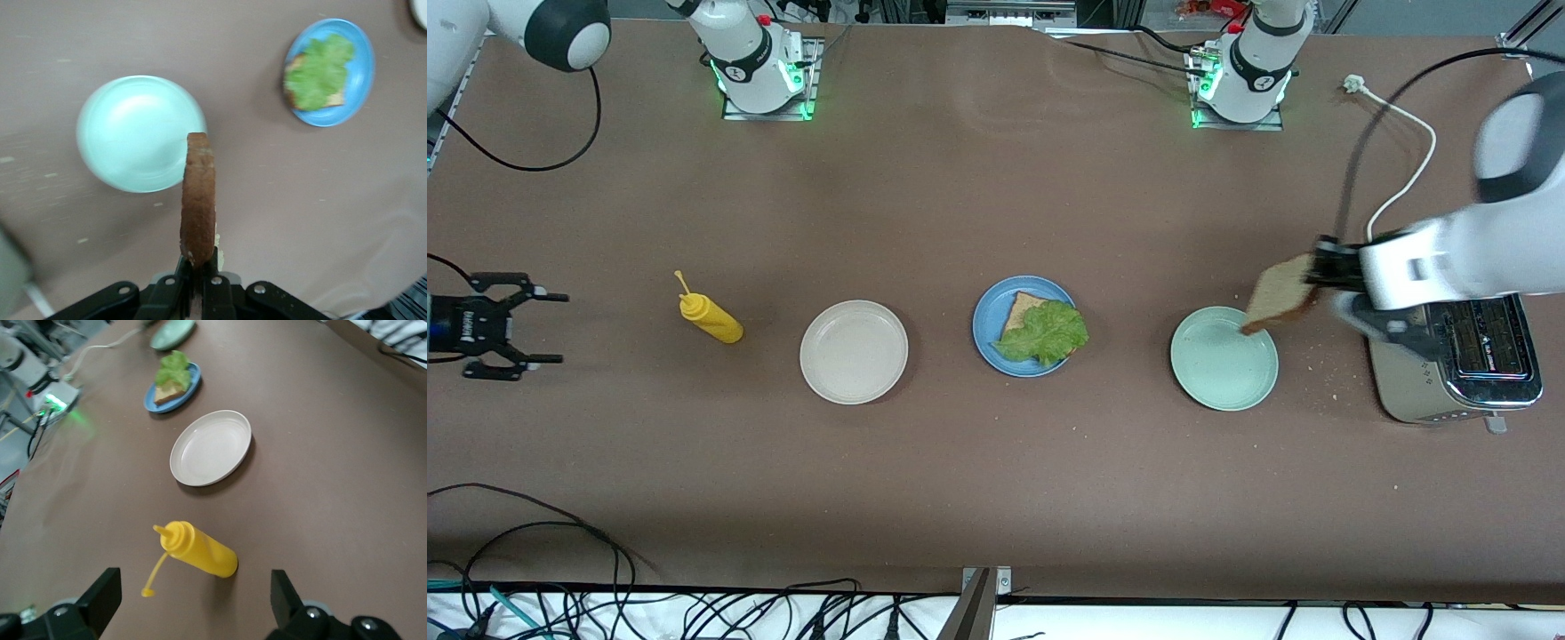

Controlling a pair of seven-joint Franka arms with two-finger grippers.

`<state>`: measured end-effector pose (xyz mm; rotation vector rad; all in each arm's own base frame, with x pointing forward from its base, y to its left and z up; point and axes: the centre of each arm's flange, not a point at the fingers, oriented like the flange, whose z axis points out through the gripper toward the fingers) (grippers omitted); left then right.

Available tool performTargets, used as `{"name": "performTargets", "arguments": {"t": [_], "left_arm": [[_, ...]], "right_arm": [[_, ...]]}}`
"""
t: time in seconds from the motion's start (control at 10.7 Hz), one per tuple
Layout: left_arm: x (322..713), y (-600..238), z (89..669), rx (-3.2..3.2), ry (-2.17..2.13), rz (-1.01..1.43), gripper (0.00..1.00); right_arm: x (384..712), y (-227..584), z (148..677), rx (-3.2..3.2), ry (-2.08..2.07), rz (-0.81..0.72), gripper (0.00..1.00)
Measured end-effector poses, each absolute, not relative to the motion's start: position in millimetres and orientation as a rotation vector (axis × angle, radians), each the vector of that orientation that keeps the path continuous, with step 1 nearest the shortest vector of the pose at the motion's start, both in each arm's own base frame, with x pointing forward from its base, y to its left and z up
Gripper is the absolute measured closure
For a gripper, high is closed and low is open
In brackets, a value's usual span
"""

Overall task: Make sandwich in blue plate with both arms
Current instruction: 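Place the second bread slice with the left gripper onto the lettuce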

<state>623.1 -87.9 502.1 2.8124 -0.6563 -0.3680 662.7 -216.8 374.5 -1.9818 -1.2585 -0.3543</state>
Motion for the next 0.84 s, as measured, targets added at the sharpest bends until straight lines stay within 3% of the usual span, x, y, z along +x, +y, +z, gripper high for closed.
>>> {"name": "performTargets", "arguments": {"t": [0.28,0.56,0.84], "left_arm": [[612,-213,437,2.508,-0.624,-0.543,0.92],[620,-277,354,2.257,-0.492,-0.587,0.92],[627,-307,295,2.095,-0.397,-0.538,0.92]], "right_arm": [[674,-162,464,-2.292,-1.025,-0.058,0.0],[670,-67,530,-2.664,-0.767,0.244,0.0],[650,15,575,-2.971,-0.436,0.353,0.01]]}}
